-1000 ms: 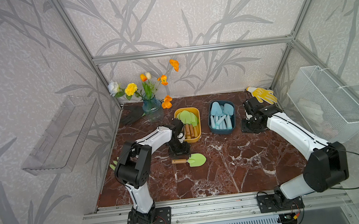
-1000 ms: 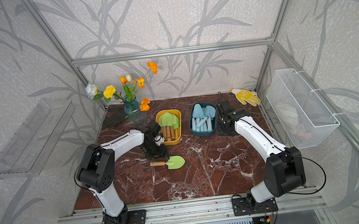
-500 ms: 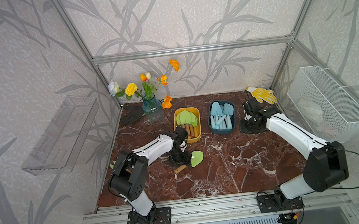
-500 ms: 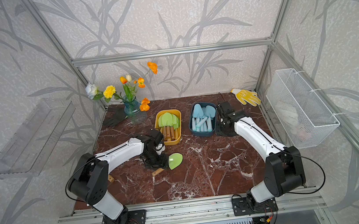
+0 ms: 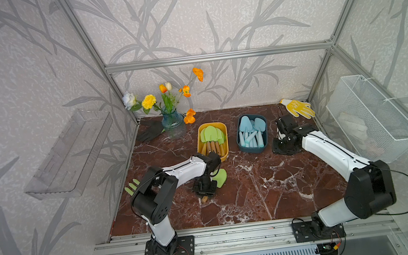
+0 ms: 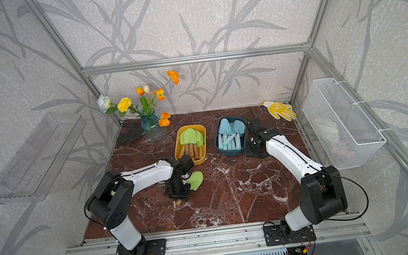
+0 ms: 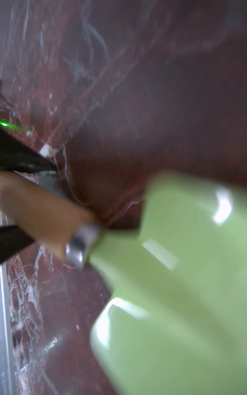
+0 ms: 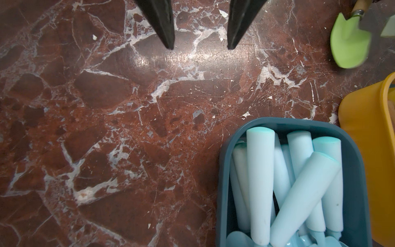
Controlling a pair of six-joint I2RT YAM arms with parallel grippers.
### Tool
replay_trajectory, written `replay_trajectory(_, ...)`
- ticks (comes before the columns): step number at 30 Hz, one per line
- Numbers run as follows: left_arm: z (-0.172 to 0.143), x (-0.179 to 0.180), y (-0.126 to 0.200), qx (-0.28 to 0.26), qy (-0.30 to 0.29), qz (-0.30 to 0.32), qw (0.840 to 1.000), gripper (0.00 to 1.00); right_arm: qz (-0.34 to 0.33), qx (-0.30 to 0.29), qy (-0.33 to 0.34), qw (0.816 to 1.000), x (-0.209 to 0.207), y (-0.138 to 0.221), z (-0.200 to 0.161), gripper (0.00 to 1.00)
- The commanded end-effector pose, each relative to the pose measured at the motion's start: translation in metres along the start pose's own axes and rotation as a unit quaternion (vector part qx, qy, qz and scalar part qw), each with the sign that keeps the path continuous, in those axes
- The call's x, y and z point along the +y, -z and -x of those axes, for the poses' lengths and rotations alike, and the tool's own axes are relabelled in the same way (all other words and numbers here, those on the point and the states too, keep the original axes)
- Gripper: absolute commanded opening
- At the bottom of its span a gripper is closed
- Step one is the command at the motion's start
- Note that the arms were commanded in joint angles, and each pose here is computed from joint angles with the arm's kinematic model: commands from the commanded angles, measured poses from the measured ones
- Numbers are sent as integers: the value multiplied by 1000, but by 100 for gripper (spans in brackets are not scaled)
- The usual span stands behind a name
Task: Sort the small shovels by color and place them into the storage box
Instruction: Pick up the shovel from the center of the board, then place the shovel in the storage box.
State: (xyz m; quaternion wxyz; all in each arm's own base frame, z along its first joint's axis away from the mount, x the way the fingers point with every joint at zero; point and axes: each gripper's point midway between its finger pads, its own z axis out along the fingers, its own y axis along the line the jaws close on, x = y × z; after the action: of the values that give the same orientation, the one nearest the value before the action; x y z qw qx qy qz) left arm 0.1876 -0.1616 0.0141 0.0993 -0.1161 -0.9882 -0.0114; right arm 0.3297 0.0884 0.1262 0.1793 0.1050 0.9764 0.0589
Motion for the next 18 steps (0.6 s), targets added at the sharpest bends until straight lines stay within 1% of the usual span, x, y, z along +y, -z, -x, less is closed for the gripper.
replay_trajectory(1, -13, 2, 2, 16, -4, 13, 1000, 6, 5, -15, -5, 1000, 1, 7, 4, 42)
replay_trajectory(2, -15, -2, 6, 14, -12, 4, 1000, 0, 4, -15, -5, 1000, 1, 7, 5, 42)
replay_trajectory(5, -17, -20, 28, 6, -55, -20, 998, 0, 3, -11, -7, 1000, 2, 4, 5, 42)
replay_trajectory(11, -7, -47, 96, -38, -111, -70, 991, 0, 1, -5, -19, 1000, 3, -1, 7, 42)
replay_trajectory(14, 8, -65, 130, -68, -131, -107, 983, 0, -4, -4, -18, 1000, 1, -1, 7, 42)
replay_trajectory(15, 18, -71, 143, -87, -134, -118, 980, 0, -5, -3, -16, 1000, 1, 0, 7, 42)
replay_trajectory(17, 42, -74, 161, -123, -123, -129, 976, 0, -9, -6, -13, 1000, 0, 2, 8, 42)
replay_trajectory(18, 59, -72, 168, -138, -106, -132, 976, 0, -12, -8, -11, 1000, -2, 4, 8, 42)
